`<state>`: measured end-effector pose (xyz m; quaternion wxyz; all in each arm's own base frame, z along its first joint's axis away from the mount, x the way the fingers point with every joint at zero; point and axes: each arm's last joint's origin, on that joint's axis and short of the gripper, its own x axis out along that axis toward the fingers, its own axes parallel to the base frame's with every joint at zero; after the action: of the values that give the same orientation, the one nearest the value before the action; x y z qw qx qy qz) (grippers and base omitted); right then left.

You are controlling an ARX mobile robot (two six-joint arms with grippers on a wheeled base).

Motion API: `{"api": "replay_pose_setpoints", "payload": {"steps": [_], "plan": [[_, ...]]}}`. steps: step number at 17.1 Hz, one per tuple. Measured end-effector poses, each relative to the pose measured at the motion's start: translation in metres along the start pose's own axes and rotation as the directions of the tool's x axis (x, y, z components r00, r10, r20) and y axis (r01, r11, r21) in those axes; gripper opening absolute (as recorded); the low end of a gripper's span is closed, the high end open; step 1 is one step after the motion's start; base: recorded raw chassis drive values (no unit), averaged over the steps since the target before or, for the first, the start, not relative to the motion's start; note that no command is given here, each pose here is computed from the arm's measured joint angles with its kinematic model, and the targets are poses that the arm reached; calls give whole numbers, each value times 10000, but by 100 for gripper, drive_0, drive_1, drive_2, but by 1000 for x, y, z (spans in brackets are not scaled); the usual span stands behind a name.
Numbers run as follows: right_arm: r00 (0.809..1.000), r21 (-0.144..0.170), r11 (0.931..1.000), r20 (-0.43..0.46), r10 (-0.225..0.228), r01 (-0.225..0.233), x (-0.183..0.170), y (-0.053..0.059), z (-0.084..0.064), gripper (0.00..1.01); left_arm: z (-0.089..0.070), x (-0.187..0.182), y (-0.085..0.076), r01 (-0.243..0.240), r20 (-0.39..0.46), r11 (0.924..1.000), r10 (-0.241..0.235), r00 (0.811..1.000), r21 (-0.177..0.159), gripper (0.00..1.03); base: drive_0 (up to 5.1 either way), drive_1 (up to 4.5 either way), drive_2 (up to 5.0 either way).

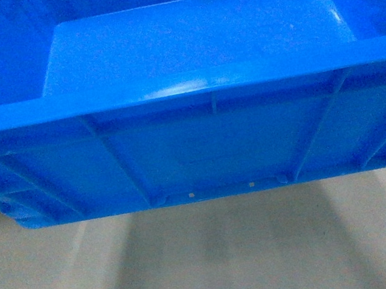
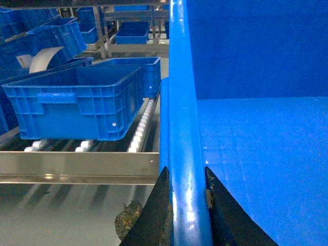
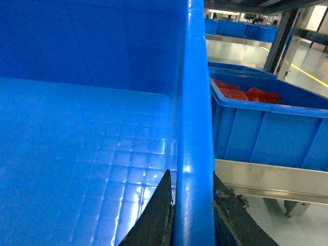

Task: Place box next to blue box on left shelf

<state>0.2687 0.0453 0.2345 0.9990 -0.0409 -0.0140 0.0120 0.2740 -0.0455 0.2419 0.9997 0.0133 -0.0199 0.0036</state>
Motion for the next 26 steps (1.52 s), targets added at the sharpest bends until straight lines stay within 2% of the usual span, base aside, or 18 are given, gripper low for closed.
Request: {"api": "replay_pose_setpoints", "payload": {"steps": [24, 26], "plan": [[10000, 80, 10000, -24, 29, -29, 0, 0, 0, 12, 0, 0, 0, 0, -7, 10000, 0, 10000, 1, 10, 5, 432, -422], [10000, 82, 10000, -8, 39, -39, 0, 0, 0, 12, 0, 0, 0, -7, -11, 10000, 7, 10000, -1, 10, 0, 0, 0]]}}
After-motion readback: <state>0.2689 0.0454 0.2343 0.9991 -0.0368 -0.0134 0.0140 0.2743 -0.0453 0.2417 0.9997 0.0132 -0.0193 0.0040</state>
